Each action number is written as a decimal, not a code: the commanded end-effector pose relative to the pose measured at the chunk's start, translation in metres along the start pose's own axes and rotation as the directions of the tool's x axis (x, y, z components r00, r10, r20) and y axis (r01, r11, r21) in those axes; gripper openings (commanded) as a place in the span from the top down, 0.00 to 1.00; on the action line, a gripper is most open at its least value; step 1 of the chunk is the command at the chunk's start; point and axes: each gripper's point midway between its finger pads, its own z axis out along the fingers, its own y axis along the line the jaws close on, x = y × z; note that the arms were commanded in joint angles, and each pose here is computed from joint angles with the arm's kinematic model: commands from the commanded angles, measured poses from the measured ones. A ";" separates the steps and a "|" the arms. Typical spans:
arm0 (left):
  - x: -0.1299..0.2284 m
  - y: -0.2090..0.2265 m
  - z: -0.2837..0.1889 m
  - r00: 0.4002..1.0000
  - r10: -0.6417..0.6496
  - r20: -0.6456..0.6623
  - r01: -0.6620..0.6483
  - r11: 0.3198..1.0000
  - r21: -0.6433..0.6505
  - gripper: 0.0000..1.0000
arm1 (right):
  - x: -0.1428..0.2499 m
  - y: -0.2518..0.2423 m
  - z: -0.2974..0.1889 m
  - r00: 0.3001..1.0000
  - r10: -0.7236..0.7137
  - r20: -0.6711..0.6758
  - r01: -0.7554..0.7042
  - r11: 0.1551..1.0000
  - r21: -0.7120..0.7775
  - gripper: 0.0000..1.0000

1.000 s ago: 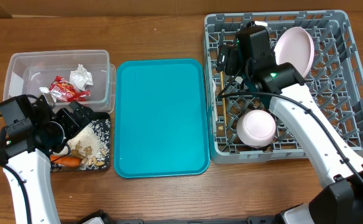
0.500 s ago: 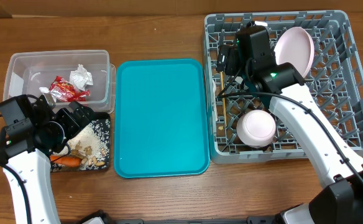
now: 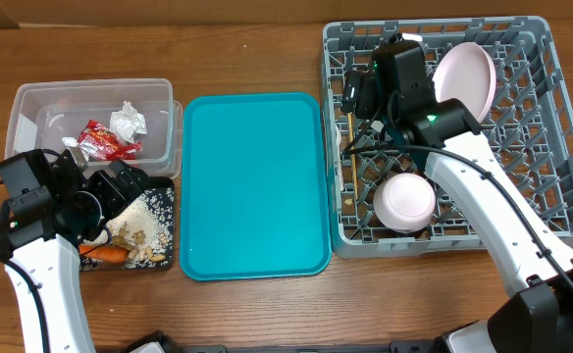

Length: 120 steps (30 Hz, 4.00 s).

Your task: Sort waste into correct bins and load items into the dishwasher

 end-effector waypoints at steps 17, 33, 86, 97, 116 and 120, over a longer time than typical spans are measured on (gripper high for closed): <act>-0.005 -0.007 -0.006 0.999 0.035 0.020 -0.035 0.999 0.021 0.00 | -0.050 -0.005 -0.090 0.976 0.065 0.206 -0.049 0.995 -0.084 0.00; -0.005 -0.007 -0.006 0.999 0.035 0.020 -0.035 0.999 0.021 0.00 | -0.055 -0.061 -0.270 0.827 0.204 0.524 -0.113 0.973 -0.201 0.00; -0.005 -0.007 -0.006 0.999 0.035 0.020 -0.035 0.999 0.021 0.00 | 0.123 -0.130 -0.142 0.607 0.285 0.742 -0.082 0.951 -0.298 0.00; -0.005 -0.007 -0.006 0.999 0.035 0.020 -0.035 0.999 0.021 0.00 | 0.148 -0.135 -0.113 0.722 0.207 0.660 -0.080 0.973 -0.217 0.00; -0.005 -0.007 -0.006 0.999 0.035 0.020 -0.035 0.999 0.021 0.00 | 0.154 -0.115 -0.113 0.714 -0.122 0.690 0.257 0.962 -0.096 0.00; -0.005 -0.007 -0.006 0.999 0.035 0.020 -0.035 0.999 0.021 0.00 | 0.154 -0.115 -0.113 0.698 -0.178 0.694 0.297 0.953 -0.055 0.00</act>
